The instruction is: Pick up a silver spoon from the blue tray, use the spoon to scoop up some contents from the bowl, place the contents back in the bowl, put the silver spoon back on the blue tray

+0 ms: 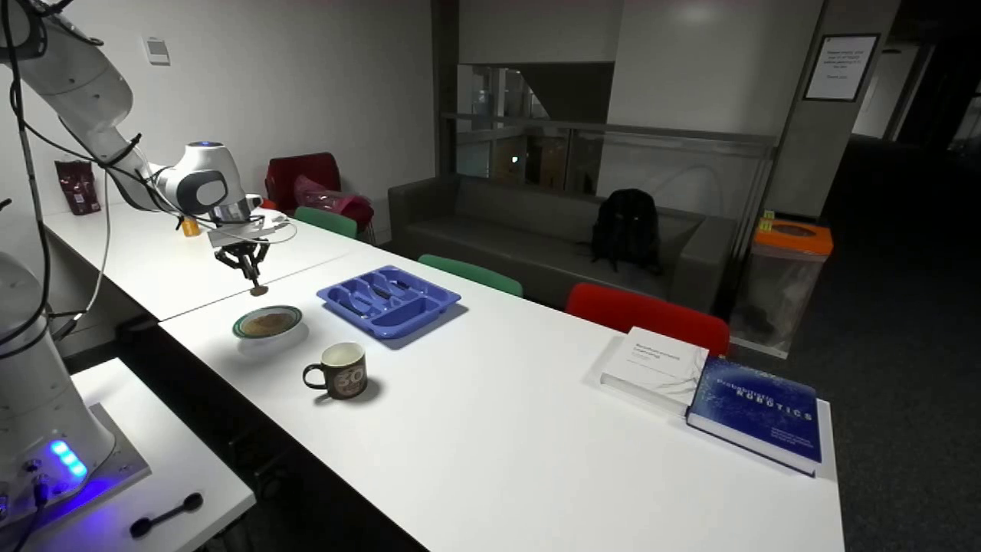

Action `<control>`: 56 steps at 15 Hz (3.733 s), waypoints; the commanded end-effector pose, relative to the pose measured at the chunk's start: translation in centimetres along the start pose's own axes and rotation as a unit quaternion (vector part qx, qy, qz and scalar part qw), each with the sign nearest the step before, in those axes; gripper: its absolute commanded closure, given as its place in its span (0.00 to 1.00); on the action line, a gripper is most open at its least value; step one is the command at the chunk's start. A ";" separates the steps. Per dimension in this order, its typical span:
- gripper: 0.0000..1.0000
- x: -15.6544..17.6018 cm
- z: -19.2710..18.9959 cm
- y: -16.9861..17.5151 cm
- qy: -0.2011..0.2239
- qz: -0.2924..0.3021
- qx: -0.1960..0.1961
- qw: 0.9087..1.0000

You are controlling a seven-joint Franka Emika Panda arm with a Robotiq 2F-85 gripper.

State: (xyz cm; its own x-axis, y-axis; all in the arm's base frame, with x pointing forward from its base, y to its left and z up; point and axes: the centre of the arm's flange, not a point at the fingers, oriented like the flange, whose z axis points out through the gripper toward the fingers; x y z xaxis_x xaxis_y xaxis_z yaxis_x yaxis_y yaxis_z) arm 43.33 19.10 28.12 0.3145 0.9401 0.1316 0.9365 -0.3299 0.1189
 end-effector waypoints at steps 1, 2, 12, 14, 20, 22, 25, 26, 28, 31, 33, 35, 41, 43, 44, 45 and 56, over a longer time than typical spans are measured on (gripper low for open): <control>0.87 0.0 0.0 0.0 0.000 0.000 0.000 1.000; 0.87 0.0 0.0 0.0 0.000 0.000 0.000 1.000; 0.97 -0.2 0.4 -0.1 0.002 -0.001 0.006 1.000; 0.97 -0.2 0.3 -0.1 0.007 -0.002 0.005 1.000; 0.97 -0.2 0.0 0.1 0.027 0.006 0.000 1.000; 0.97 -0.2 -0.1 0.2 0.034 0.011 -0.001 0.999; 0.97 -0.4 -0.3 0.3 0.049 0.013 -0.005 0.999; 0.97 -0.5 -0.4 0.3 0.055 0.013 -0.005 0.998; 0.97 -0.8 -0.5 0.4 0.065 0.014 -0.007 0.998; 0.97 -1.1 -0.7 0.3 0.079 0.014 -0.010 0.997; 0.97 -1.2 -0.7 0.3 0.087 0.013 -0.010 0.996; 0.97 -1.3 -0.7 0.2 0.094 0.012 -0.010 0.995; 0.97 -1.9 -1.0 -0.2 0.111 0.008 -0.010 0.994; 0.97 -2.1 -1.1 -0.4 0.119 0.007 -0.011 0.993; 0.97 -2.2 -1.2 -0.4 0.124 0.006 -0.012 0.992; 0.97 -2.3 -1.2 -0.5 0.128 0.006 -0.013 0.992; 0.97 -4.1 -2.0 -0.9 0.167 0.000 -0.019 0.986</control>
State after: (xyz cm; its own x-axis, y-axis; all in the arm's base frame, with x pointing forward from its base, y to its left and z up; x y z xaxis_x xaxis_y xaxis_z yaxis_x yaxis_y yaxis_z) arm 42.48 16.53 28.82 0.2802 0.8608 0.4249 0.9287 -0.3551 0.1069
